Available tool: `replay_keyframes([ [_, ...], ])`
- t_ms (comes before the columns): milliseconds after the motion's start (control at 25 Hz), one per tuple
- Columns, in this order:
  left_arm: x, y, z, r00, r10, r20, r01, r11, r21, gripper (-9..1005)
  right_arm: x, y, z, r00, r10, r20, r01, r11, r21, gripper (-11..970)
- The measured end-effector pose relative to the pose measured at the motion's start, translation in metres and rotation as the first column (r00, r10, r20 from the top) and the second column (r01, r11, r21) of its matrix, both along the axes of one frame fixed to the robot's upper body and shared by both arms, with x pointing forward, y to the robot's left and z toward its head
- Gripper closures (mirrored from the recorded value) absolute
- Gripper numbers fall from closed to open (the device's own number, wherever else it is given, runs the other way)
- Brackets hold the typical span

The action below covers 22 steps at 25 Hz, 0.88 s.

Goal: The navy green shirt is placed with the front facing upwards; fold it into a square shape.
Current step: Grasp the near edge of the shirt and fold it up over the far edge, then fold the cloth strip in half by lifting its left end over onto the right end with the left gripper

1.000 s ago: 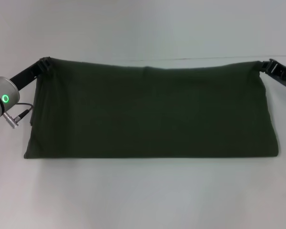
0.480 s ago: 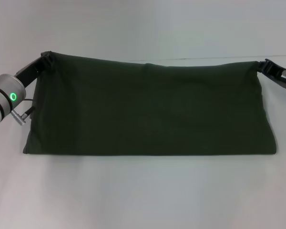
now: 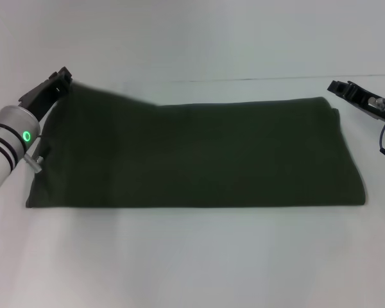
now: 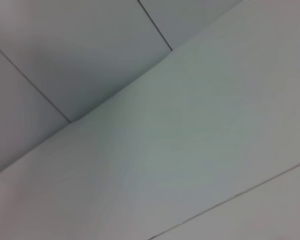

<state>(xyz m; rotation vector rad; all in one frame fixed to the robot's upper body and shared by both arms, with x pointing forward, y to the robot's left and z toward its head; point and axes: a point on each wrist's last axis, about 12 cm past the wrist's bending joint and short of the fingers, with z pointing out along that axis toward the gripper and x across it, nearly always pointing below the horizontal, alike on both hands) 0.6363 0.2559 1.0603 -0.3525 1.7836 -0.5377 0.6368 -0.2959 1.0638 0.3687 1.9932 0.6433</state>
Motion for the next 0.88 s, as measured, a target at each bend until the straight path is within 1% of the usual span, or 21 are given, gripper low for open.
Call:
replay_keyframes([
  [40,0.0,-0.002,-0.001,1.0,0.005,0.005,-0.005,1.0,0.008,854,0.0,0.0,0.0,1.0,-0.003,0.002,0.003,1.0,0.004,893],
  [160,0.0,-0.005,-0.001,1.0,0.014,0.019,-0.015,1.0,0.02,768,-0.001,0.0,-0.001,1.0,-0.007,0.003,0.007,1.0,0.009,676],
  [320,0.0,-0.004,-0.001,0.999,0.034,0.02,-0.034,0.999,0.0,684,-0.003,-0.003,-0.003,1.0,-0.013,0.0,0.013,1.0,0.014,511],
  [440,-0.003,0.0,-0.004,0.999,0.05,0.011,-0.05,0.999,-0.022,621,-0.01,-0.014,-0.004,1.0,-0.027,-0.003,0.027,0.999,0.044,387],
  [480,-0.005,0.005,-0.005,0.998,0.065,0.004,-0.065,0.997,-0.04,600,-0.013,-0.018,-0.005,1.0,-0.026,-0.001,0.026,0.998,0.06,345],
  [520,-0.009,0.012,-0.008,0.996,0.093,-0.01,-0.093,0.992,-0.083,579,-0.018,-0.024,-0.005,1.0,-0.019,0.003,0.019,0.996,0.083,302],
  [600,-0.014,0.021,-0.012,0.993,0.11,-0.034,-0.114,0.983,-0.145,537,-0.026,-0.034,-0.004,1.0,-0.003,0.012,0.002,0.993,0.118,218],
  [640,-0.017,0.025,-0.013,0.994,0.105,-0.044,-0.111,0.978,-0.176,497,-0.031,-0.041,-0.003,1.0,0.004,0.015,-0.006,0.99,0.138,213],
  [720,-0.023,0.031,-0.013,0.997,0.048,-0.054,-0.059,0.974,-0.218,416,-0.041,-0.054,0.0,0.999,0.027,0.02,-0.03,0.985,0.171,204],
  [800,-0.032,0.036,-0.008,0.997,-0.068,-0.045,0.055,0.967,-0.25,409,-0.051,-0.068,0.005,0.998,0.064,0.021,-0.067,0.978,0.199,194],
  [880,-0.04,0.043,-0.001,0.982,-0.181,-0.044,0.163,0.949,-0.272,403,-0.06,-0.077,0.009,0.994,0.11,0.014,-0.111,0.97,0.217,184],
])
